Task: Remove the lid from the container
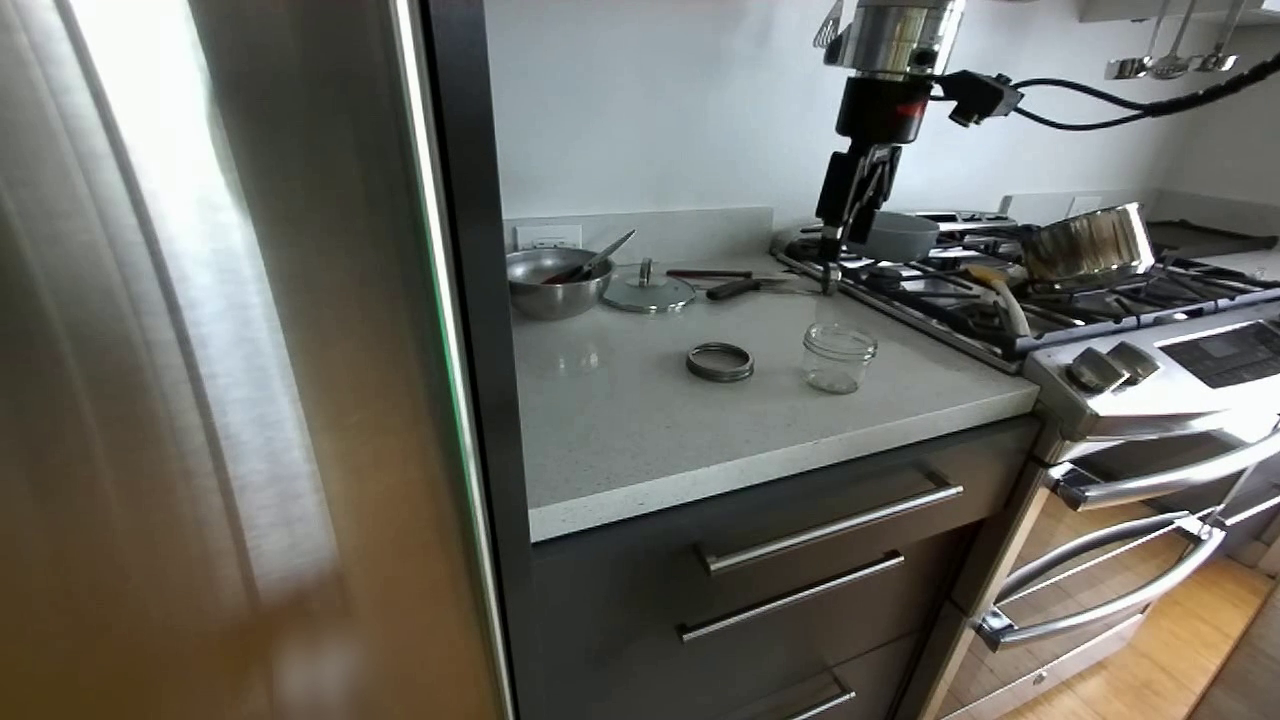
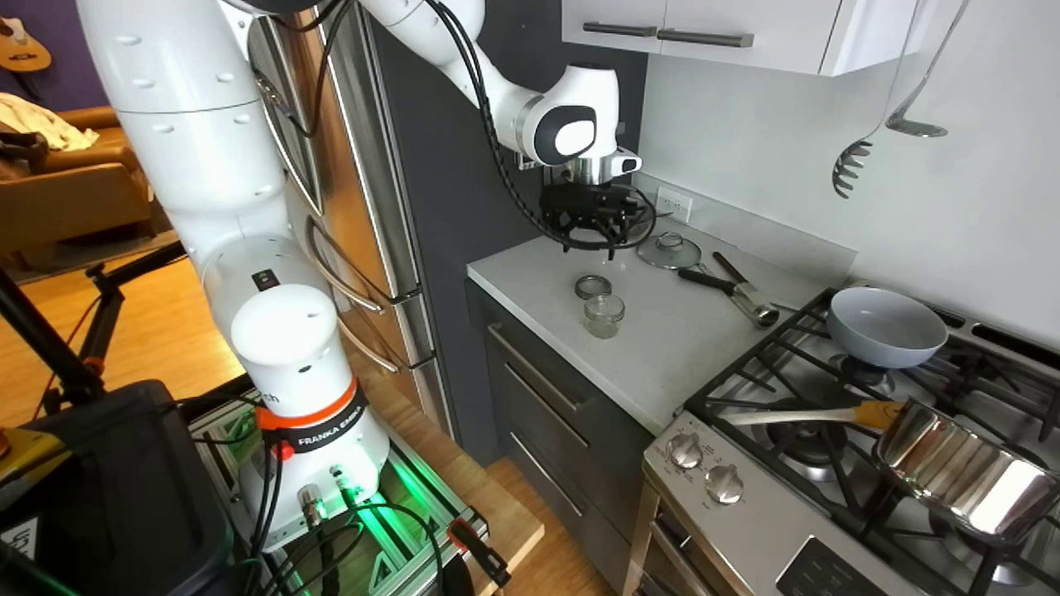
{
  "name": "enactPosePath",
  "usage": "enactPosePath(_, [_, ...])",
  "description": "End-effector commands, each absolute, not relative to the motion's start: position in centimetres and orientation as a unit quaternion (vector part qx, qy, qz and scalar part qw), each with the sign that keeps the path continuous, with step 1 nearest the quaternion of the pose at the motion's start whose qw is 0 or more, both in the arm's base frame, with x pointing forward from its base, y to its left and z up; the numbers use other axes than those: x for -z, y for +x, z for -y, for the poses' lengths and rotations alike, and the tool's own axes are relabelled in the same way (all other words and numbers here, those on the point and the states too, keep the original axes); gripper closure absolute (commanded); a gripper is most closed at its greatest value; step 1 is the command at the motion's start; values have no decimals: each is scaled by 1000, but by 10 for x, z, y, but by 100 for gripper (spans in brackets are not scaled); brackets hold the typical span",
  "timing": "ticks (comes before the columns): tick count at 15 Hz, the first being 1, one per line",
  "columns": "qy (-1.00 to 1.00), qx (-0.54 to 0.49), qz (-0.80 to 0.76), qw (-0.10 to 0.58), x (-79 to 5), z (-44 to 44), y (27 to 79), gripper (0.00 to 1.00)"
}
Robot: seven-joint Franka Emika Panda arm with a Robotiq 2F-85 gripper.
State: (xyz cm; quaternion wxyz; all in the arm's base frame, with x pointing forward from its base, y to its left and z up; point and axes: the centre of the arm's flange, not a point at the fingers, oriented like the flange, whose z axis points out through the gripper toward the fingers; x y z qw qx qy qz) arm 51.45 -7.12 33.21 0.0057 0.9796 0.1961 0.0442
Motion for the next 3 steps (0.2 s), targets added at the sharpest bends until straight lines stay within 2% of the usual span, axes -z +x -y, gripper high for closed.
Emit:
enactPosePath(1, [980, -46, -194, 6, -334, 73, 510, 0])
enactPosePath(3, [980, -47, -192, 5, -336, 73, 506, 0])
